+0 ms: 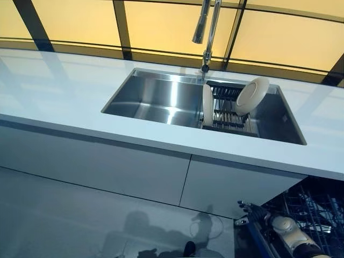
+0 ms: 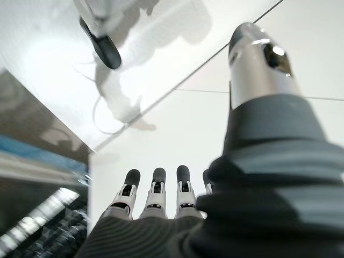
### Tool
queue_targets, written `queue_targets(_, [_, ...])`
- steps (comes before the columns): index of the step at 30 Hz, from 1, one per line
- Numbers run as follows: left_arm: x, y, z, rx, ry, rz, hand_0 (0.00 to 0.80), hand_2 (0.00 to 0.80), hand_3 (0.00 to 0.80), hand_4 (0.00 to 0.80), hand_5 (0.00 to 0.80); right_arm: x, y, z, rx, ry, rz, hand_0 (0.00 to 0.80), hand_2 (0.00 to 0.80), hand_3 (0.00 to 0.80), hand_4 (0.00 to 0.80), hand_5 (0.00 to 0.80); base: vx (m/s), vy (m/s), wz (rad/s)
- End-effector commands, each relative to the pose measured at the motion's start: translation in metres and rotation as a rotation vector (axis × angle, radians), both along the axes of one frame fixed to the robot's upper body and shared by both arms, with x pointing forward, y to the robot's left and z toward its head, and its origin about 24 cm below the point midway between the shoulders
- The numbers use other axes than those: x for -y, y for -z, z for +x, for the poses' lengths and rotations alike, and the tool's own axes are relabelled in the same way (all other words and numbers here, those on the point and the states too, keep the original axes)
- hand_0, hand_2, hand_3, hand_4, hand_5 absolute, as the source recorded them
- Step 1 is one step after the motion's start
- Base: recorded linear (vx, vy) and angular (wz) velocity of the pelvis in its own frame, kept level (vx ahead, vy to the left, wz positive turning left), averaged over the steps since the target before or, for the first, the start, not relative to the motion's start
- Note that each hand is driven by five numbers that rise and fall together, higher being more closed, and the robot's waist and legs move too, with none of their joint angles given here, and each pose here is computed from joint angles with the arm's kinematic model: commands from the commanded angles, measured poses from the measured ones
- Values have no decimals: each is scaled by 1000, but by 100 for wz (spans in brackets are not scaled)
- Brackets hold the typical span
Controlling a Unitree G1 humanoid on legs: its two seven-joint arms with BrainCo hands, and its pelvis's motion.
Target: Take plates into dishwasher
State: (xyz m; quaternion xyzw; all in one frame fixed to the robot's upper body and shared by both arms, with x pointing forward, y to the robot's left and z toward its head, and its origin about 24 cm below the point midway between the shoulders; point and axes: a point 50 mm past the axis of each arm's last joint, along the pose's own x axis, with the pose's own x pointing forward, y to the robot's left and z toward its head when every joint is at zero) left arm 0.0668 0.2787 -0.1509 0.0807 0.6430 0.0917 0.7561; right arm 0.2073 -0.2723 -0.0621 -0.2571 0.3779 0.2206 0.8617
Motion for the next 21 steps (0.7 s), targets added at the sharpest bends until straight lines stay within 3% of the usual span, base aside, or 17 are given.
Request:
queue_targets(1, [-33,-14,2,-6,4,88,0,0,0,0,0,-21,-29,18,-22,-197,159,0,0,0,0,0,6,-26,-4])
queue_targets(6, [-38,-16,1,-13,13,95,0,0,0,0,0,-32,-61,24,-87,-349,336,0,0,0,0,0,25,-17,-4])
queue_targets(11, [-44,-17,-2,-32,47,105,0,0,0,0,0,-68,-120,30,-135,-598,746,0,0,0,0,0,38,-9,-1])
queue_targets(14, [-44,-17,-5,-47,69,110,0,0,0,0,0,-90,-159,39,-34,-691,947,0,0,0,0,0,42,1,-2])
queue_targets(17, [-41,-14,-8,-59,85,107,0,0,0,0,0,-97,-206,60,192,-638,1088,0,0,0,0,0,63,15,-3])
queue_targets(21, [-34,-11,-12,-67,97,99,0,0,0,0,0,-53,-262,93,566,-342,1160,0,0,0,0,0,59,22,-4])
